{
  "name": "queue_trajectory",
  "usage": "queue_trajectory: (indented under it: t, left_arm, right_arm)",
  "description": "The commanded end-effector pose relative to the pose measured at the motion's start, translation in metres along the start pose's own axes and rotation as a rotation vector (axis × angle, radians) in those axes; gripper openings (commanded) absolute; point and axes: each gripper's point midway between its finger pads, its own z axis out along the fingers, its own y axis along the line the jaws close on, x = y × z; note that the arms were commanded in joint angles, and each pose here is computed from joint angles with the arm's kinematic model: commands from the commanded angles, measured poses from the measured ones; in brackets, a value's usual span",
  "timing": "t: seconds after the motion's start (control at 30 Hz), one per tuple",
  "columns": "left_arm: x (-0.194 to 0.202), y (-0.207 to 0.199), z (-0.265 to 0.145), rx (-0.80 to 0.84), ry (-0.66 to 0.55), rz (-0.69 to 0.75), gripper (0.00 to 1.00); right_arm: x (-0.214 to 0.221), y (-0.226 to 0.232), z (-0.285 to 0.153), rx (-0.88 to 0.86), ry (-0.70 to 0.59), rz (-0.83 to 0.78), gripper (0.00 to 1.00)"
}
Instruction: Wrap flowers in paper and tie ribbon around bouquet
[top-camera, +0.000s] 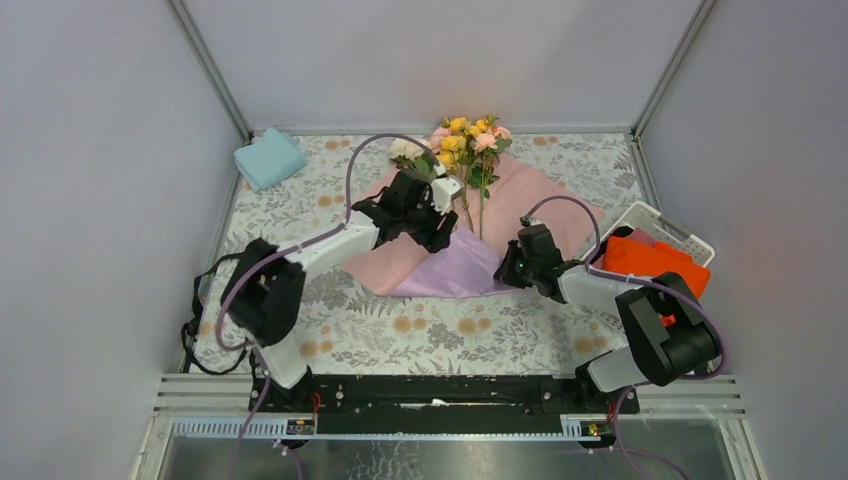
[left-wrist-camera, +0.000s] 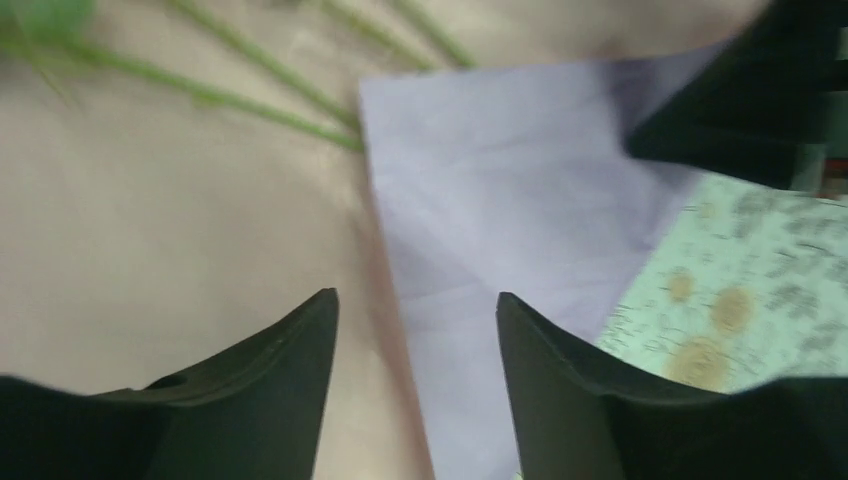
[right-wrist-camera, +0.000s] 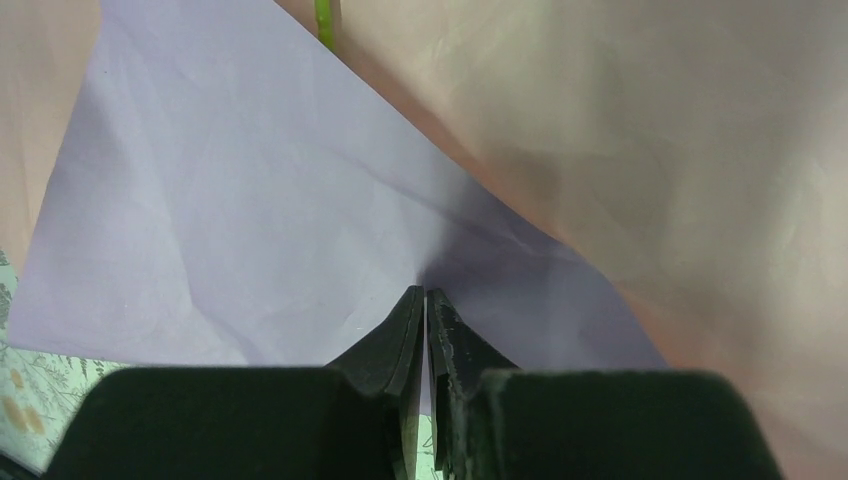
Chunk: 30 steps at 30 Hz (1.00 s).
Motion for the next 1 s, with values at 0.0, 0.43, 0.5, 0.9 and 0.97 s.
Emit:
queue_trajectory:
  t: [0.0, 0.43, 0.5, 0.9, 0.97]
  left_arm:
    - [-0.024, -0.074, -0.043, 0.177, -0.015, 0.21, 0.56]
    - [0.12, -0.05, 0.006, 0.275, 0.356, -0.017, 0.0]
    - [0.139, -0.046, -0.007, 0.254, 0.385, 0.007, 0.0]
    - [0.182, 0.015, -0.126, 0.1, 0.587, 0.154, 0.16]
    - [0.142, 0.007, -0.131, 0.13, 0.468, 0.172, 0.33]
  right_arm:
    - [0.014, -0.024, -0.002, 0.1, 0.022, 0.021, 0.12]
    - [0.026, -0.038, -0.002, 0.139, 0.025, 0.058, 0.13]
    - [0.029, -0.041, -0.004, 0.147, 0.028, 0.059, 0.13]
    - [0.023, -0.041, -0.013, 0.152, 0.034, 0.005, 0.13]
    - [0.021, -0.038, -0.012, 0.144, 0.038, 0.005, 0.13]
